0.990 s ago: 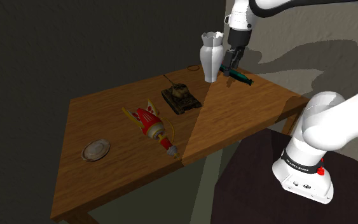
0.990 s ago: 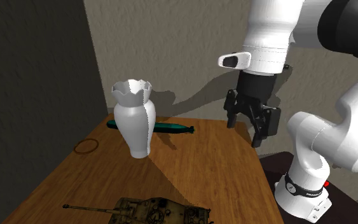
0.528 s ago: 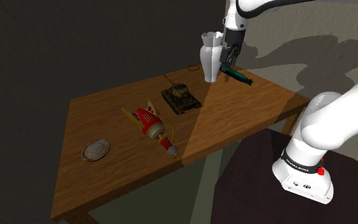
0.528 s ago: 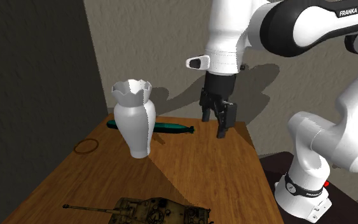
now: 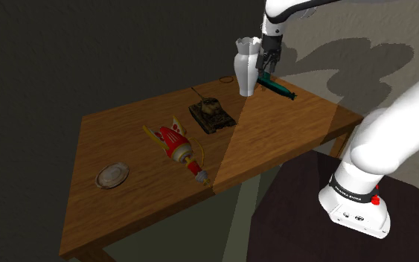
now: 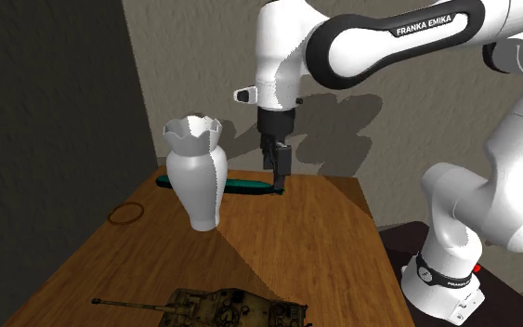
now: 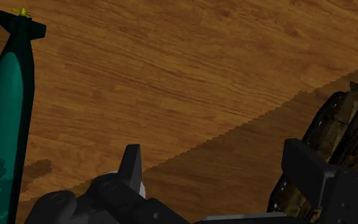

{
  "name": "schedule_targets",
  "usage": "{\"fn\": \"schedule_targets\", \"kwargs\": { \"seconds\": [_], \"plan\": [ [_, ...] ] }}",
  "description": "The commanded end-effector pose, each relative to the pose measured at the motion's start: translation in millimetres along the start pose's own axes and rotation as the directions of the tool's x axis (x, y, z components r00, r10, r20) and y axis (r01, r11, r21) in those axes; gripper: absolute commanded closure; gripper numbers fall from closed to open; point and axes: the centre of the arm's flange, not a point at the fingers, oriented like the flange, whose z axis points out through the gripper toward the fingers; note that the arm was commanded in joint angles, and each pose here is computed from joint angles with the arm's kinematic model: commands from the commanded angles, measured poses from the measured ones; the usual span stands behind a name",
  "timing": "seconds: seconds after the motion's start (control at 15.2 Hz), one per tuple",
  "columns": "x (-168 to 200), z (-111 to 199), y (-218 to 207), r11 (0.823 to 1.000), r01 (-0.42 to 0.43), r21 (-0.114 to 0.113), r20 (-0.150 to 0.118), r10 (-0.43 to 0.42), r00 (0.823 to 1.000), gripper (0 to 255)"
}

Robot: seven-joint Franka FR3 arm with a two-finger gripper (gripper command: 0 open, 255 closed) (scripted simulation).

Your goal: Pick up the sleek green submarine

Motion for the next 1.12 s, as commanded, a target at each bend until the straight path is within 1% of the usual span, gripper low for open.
{"fn": "schedule_targets", "kwargs": {
  "seconds": [0.0, 0.53, 1.06],
  "plan": [
    [15.2, 5.3, 22.8, 1.000, -0.022, -0.004, 0.008, 0.022, 1.000, 0],
    [63.7, 26.3, 115.2, 0.994, -0.107, -0.015, 0.035, 0.107, 0.994, 0],
    [103.5, 47.6, 211.6, 0.981, -0.191, -0.030, 0.062, 0.192, 0.979, 0]
  ]
}}
